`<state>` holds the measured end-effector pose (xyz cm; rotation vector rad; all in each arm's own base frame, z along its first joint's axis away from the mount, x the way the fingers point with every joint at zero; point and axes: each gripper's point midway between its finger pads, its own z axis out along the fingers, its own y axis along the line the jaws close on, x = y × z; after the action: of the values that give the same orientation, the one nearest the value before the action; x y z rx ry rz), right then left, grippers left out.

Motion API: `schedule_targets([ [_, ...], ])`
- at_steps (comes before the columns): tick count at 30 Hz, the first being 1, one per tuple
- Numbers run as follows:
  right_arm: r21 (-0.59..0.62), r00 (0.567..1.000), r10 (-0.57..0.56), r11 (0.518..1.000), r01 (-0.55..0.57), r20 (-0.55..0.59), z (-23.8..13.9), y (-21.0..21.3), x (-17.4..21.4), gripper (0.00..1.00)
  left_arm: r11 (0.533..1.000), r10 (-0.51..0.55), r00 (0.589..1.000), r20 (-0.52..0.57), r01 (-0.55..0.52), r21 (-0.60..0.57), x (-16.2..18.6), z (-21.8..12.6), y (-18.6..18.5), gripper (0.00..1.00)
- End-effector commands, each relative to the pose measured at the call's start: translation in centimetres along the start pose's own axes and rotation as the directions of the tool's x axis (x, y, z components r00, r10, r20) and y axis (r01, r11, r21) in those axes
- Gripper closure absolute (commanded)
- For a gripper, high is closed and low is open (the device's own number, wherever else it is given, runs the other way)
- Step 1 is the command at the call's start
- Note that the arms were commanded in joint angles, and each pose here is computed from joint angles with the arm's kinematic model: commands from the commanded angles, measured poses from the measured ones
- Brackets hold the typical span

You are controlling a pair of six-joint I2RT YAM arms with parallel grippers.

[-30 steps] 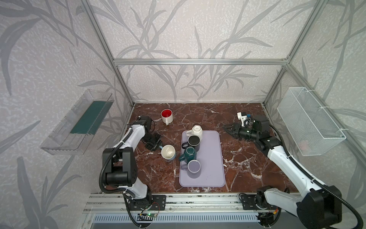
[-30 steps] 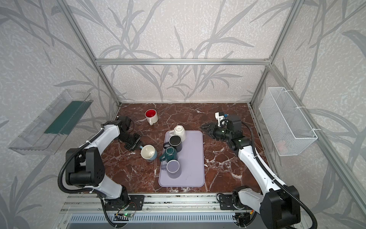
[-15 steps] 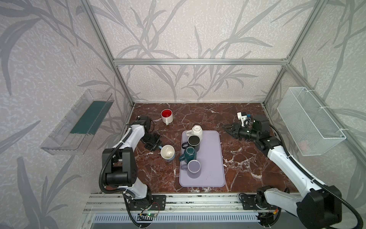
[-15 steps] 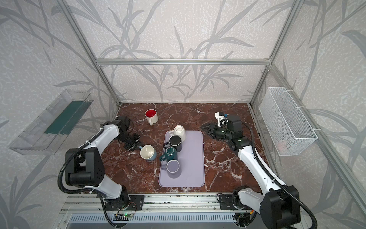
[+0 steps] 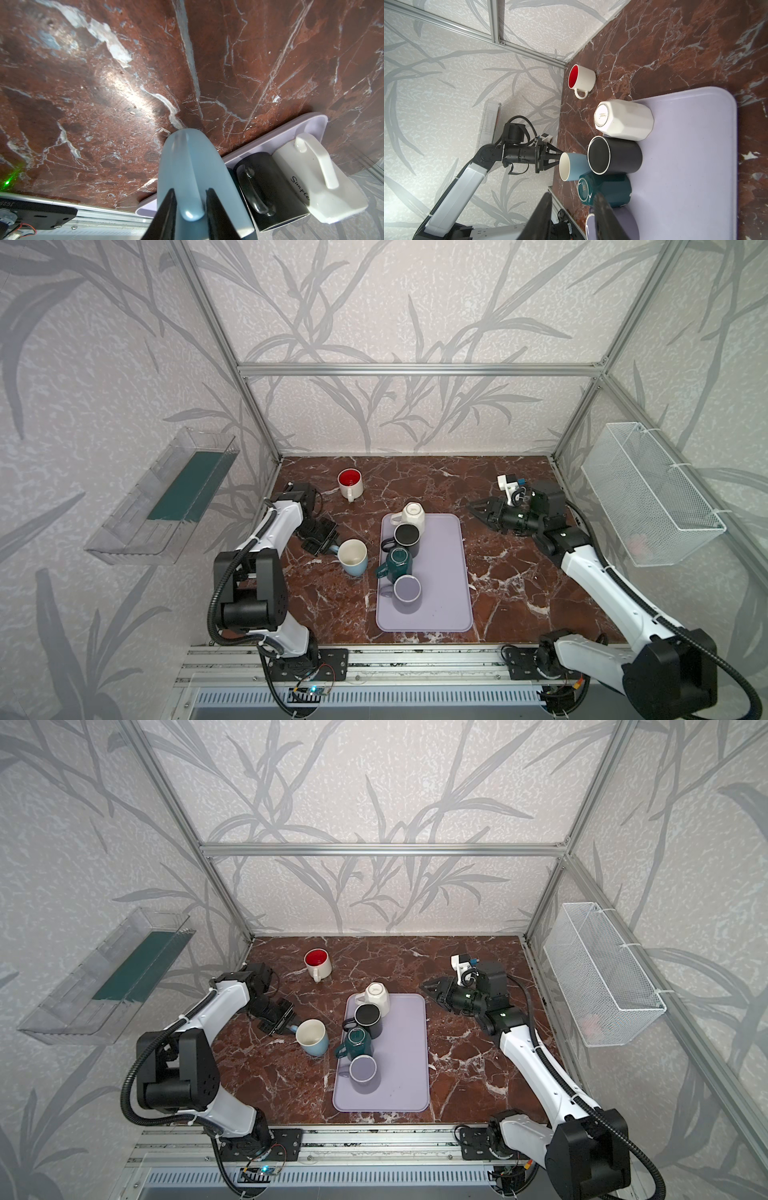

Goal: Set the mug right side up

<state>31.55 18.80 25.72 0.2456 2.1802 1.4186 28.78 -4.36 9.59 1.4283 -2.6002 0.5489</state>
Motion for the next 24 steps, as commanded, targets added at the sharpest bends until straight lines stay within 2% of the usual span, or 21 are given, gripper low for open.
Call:
schedule_targets([
  [1,0.003,1.0,-0.016,1.0,0.016,-0.005,-0.2,0.1,0.1,0.63,1.0,0.026,0.999,0.02,-0.026,0.013,0.2,-1.9,-0.6,0.69],
  [7,0.01,1.0,-0.03,1.0,0.03,-0.01,-0.1,0.1,0.3,0.6,0.994,0.109,0.993,0.048,-0.11,0.012,0.3,-3.7,-1.2,0.65],
  [15,0.015,0.997,-0.077,0.997,0.077,-0.021,-0.4,0.6,0.5,0.58,0.977,0.21,0.974,0.08,-0.206,-0.052,0.8,-5.1,0.5,0.64],
  [21,0.002,0.969,-0.231,0.973,0.232,-0.09,0.1,2.7,1.9,0.57,0.944,0.321,0.94,0.112,-0.308,-0.12,1.6,-6.5,2.6,0.63],
  [24,-0.008,0.932,-0.328,0.944,0.331,-0.154,1.1,4.1,3.4,0.57,0.931,0.358,0.923,0.138,-0.341,-0.132,2.1,-7.0,3.5,0.63],
])
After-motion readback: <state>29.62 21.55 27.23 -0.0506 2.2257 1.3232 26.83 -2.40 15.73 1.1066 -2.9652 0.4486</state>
